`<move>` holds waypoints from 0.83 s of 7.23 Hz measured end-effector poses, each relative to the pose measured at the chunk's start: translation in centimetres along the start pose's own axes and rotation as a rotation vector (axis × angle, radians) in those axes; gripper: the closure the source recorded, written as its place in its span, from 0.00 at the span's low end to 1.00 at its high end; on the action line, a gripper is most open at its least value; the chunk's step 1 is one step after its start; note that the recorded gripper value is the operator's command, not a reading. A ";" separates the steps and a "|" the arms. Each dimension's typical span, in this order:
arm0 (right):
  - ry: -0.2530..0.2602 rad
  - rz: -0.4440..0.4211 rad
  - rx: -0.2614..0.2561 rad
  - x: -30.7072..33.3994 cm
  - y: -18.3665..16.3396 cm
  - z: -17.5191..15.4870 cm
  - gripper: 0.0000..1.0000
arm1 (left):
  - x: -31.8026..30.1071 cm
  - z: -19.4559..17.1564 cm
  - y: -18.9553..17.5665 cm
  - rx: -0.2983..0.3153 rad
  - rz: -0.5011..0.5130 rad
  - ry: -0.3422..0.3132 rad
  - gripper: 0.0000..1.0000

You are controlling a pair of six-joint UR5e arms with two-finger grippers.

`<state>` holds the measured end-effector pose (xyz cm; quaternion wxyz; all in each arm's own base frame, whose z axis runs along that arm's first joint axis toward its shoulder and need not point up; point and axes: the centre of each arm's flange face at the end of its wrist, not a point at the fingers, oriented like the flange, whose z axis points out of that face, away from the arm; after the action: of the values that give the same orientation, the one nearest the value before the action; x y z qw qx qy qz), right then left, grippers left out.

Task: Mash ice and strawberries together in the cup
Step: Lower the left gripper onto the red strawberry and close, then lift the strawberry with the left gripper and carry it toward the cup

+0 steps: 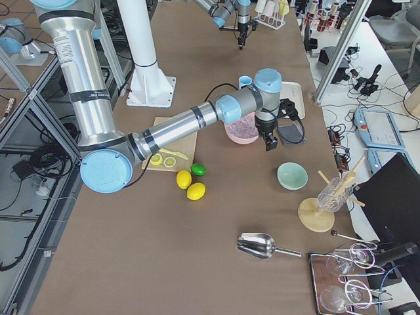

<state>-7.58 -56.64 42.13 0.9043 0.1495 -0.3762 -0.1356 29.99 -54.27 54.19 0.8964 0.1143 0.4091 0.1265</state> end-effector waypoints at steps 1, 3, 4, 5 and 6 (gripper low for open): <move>0.000 0.001 -0.002 0.1 0.1 0.1 0.27 | -0.2 0.1 0.0 0.005 -0.001 -0.011 0.53; -0.007 0.005 -0.001 -0.1 -0.1 0.0 0.27 | -0.3 0.2 0.0 0.008 -0.012 -0.019 0.70; -0.009 0.006 -0.002 -0.2 -0.3 0.1 0.27 | -0.2 0.1 -0.1 0.010 -0.019 -0.019 0.76; -0.010 0.008 -0.003 -0.3 -0.3 0.1 0.26 | -0.2 0.0 -0.1 0.013 -0.032 -0.022 0.84; -0.011 0.009 -0.003 -0.3 -0.4 0.1 0.26 | -0.3 0.1 -0.1 0.017 -0.040 -0.029 0.88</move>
<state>-7.94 -56.89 41.92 0.9031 0.1457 -0.3813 -0.1330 29.89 -54.51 54.41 0.9036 0.1154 0.3993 0.1034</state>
